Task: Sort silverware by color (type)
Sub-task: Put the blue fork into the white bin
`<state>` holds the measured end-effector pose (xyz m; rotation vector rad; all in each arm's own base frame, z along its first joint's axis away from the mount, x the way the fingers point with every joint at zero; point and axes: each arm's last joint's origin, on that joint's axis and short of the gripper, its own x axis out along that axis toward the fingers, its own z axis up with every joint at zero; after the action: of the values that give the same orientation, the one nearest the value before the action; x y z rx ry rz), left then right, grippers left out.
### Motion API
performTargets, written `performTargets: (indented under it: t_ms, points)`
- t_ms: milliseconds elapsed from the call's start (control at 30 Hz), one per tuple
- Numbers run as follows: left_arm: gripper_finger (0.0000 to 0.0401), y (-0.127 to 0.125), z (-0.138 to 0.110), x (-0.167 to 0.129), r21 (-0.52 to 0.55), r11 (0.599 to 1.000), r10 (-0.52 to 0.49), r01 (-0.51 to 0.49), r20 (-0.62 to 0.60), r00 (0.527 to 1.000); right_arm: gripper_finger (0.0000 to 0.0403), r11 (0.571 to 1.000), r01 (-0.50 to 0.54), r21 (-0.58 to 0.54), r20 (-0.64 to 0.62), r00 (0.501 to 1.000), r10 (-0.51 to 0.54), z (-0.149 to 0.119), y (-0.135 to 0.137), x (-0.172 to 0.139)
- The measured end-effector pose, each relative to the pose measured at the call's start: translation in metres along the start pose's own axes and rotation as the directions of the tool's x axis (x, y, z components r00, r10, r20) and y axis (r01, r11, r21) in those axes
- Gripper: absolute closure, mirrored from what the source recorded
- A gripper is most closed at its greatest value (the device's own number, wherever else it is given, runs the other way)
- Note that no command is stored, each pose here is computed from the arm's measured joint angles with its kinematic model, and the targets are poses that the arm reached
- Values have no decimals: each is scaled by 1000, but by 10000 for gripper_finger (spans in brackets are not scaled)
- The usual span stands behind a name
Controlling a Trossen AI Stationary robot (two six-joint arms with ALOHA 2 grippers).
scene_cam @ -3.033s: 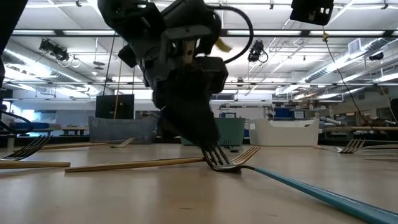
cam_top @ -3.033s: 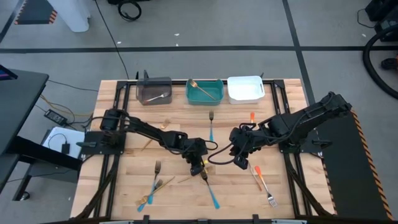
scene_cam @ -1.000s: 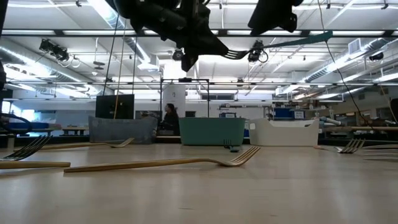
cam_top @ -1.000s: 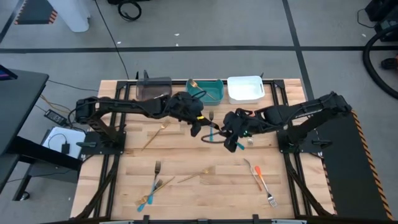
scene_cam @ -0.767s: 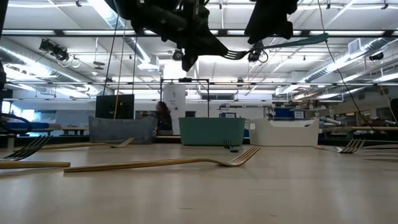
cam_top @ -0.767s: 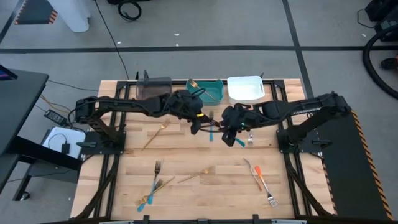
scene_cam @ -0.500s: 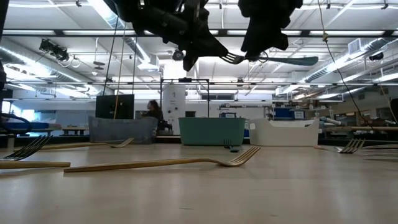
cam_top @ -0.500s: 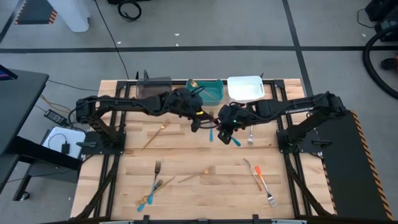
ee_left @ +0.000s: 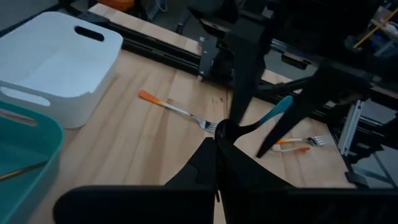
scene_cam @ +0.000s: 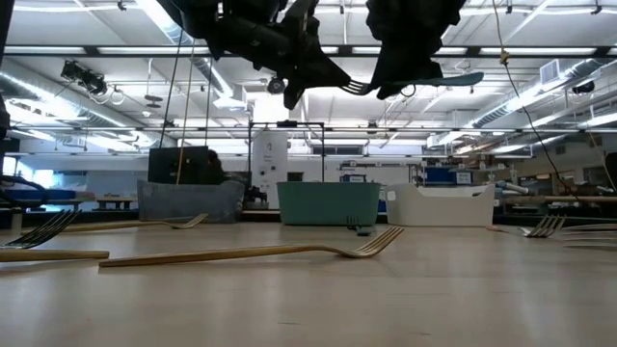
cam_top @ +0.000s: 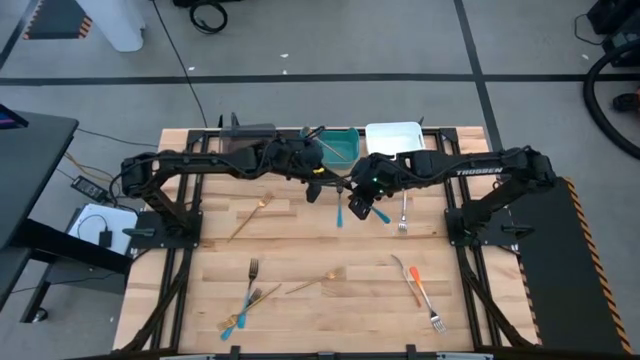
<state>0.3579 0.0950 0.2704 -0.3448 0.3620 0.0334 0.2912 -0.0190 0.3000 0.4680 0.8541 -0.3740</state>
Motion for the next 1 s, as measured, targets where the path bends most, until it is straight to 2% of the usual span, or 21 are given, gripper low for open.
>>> performTargets:
  t_ms: [100, 233, 433, 633, 733, 867, 1000]
  points:
    - [392, 7, 2, -2, -7, 1000, -3, 3, -1, 1000, 306, 1000, 7, 10, 3, 1000, -7, 2, -4, 0]
    - [389, 17, 4, -6, -16, 1000, 1, -1, 5, 1000, 386, 999, 40, 29, 18, 999, -41, 6, -11, 1]
    - [362, 28, 7, -10, -24, 999, 23, -22, 20, 1000, 394, 994, 109, 26, 55, 992, -111, 12, -21, 1]
    - [323, 42, 14, -15, -33, 998, 64, -62, 78, 995, 394, 952, 304, -45, 121, 947, -297, 22, -45, 0]
    - [306, 47, 17, -18, -42, 997, 62, -58, 98, 993, 394, 911, 409, -58, 132, 907, -399, 29, -68, -1]
    - [297, 55, 19, -22, -54, 996, 76, -71, 101, 992, 394, 834, 549, -57, 129, 832, -539, 39, -105, -6]
    - [297, 64, 20, -26, -118, 988, 111, -98, 107, 988, 394, 820, 571, -41, 77, 820, -568, 43, -148, -11]
